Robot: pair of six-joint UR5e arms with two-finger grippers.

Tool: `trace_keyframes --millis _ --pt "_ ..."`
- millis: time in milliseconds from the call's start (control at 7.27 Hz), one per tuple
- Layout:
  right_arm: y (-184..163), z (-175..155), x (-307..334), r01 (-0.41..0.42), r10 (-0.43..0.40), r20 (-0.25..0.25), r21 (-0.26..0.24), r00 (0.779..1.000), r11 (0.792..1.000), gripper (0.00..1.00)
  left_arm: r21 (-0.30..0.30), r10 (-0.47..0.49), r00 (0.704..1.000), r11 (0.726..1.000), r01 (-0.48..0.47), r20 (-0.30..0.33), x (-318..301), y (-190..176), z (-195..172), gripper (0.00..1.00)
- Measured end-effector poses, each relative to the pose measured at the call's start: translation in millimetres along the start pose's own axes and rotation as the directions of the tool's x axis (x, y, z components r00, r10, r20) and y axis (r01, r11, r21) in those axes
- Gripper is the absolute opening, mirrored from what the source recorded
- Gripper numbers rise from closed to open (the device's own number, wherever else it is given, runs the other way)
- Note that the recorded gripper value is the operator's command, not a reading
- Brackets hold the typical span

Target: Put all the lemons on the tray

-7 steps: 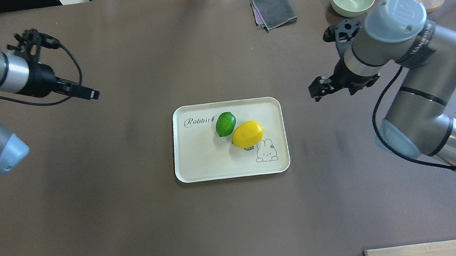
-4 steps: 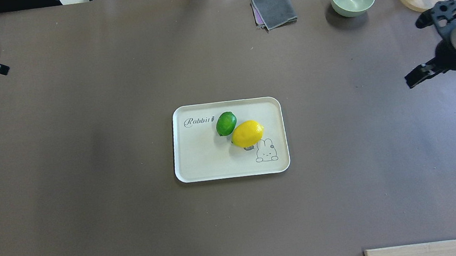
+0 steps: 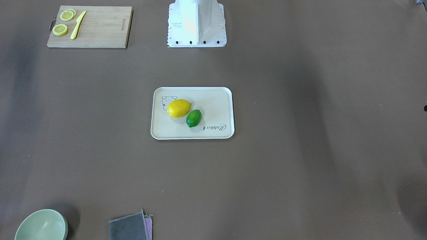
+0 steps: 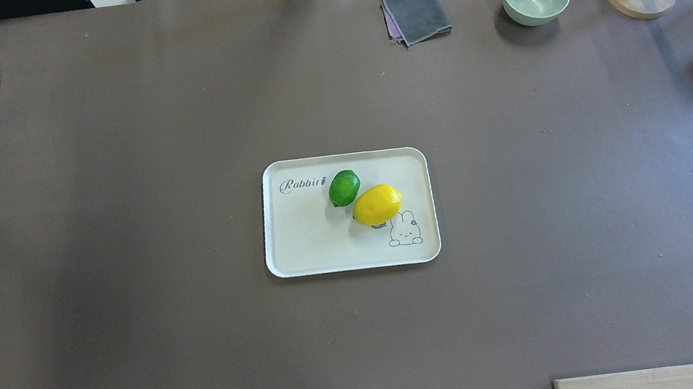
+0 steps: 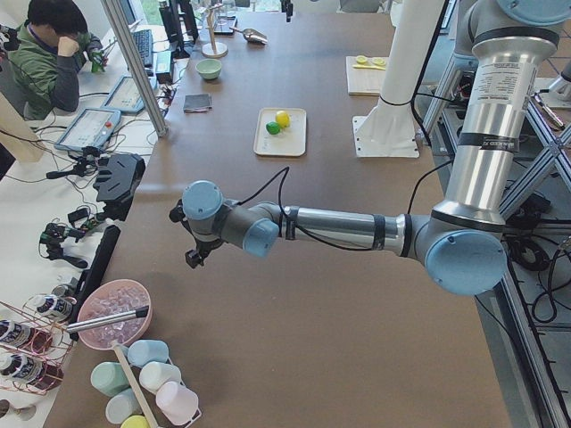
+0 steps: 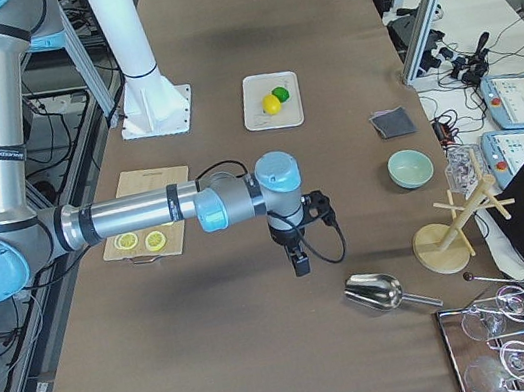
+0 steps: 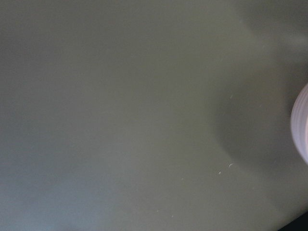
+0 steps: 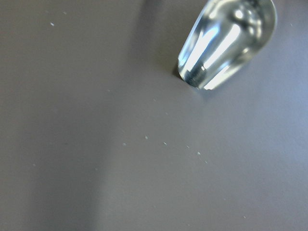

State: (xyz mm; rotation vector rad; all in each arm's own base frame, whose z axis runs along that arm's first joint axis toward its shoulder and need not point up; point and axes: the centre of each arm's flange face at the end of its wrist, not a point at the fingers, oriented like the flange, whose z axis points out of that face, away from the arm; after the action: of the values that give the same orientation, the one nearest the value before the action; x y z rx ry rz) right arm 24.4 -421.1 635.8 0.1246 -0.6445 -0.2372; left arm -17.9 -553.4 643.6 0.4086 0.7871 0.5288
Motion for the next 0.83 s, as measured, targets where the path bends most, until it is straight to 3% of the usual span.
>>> trace_keyframes --millis 275,412,550,825 --pt "28.6 27.2 41.3 -0.095 0.097 0.039 -0.050 0.994 0.994 1.00 -0.065 -0.085 0.996 0.994 0.085 0.017 -20.9 17.1 1.3 0.99" --pt "31.3 31.1 40.7 -0.115 0.120 0.106 -0.053 0.987 0.992 1.00 -0.106 -0.125 0.992 0.987 0.125 0.008 -24.2 15.5 -0.8 0.99" --pt "29.6 27.4 35.0 -0.119 0.125 0.157 -0.043 0.980 0.992 1.00 -0.133 -0.153 0.988 0.979 0.152 -0.002 -24.4 22.4 0.3 0.99" --pt "16.8 2.9 13.6 -0.135 0.135 0.192 -0.014 0.972 0.991 1.00 -0.156 -0.192 0.981 0.970 0.188 -0.005 -14.8 47.1 -5.1 0.99"
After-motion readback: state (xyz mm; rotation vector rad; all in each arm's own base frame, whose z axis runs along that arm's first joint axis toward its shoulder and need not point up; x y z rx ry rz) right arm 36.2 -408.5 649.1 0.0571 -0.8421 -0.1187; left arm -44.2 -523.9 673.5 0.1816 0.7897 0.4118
